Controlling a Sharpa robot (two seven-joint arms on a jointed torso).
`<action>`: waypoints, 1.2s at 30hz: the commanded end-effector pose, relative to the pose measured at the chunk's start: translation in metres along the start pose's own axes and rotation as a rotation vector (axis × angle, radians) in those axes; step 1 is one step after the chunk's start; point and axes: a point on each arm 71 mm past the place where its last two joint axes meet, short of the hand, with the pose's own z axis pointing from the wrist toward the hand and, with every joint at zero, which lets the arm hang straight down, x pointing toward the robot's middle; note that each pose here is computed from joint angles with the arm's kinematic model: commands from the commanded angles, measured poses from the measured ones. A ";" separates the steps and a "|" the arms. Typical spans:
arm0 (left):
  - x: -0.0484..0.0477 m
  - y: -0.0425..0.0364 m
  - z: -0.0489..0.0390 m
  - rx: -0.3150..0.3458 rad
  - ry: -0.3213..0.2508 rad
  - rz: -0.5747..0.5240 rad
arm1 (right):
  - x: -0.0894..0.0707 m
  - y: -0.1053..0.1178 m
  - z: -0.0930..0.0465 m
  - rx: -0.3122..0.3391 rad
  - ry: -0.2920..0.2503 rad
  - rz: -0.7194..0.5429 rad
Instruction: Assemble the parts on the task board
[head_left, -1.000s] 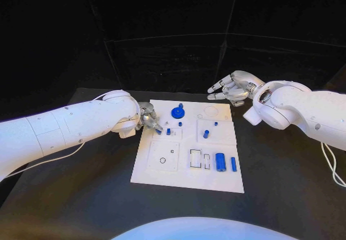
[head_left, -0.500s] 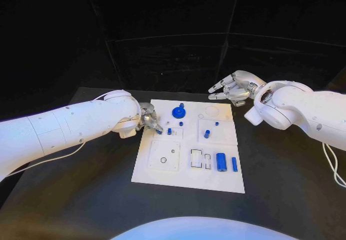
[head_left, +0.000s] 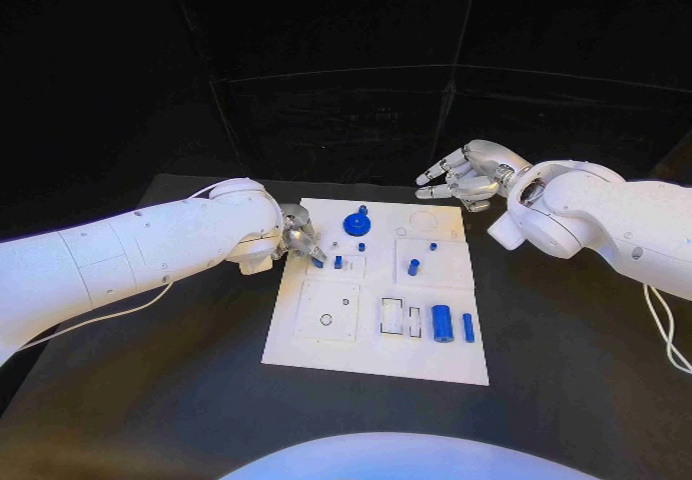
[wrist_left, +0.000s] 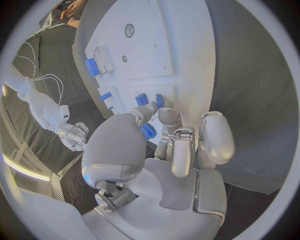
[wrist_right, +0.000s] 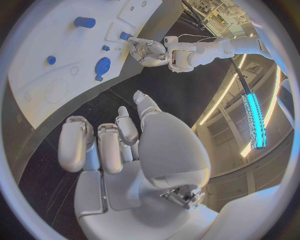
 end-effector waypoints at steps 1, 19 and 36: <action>0.0043 0.0000 0.0018 -0.013 0.026 0.020 | 0.000 0.002 0.000 -0.013 0.006 -0.001; 0.0035 -0.0029 0.0063 -0.025 0.021 0.019 | 0.001 0.003 0.000 -0.012 0.008 -0.001; -0.0014 0.0037 0.0054 -0.018 -0.020 -0.010 | 0.000 0.002 0.001 -0.012 0.006 -0.002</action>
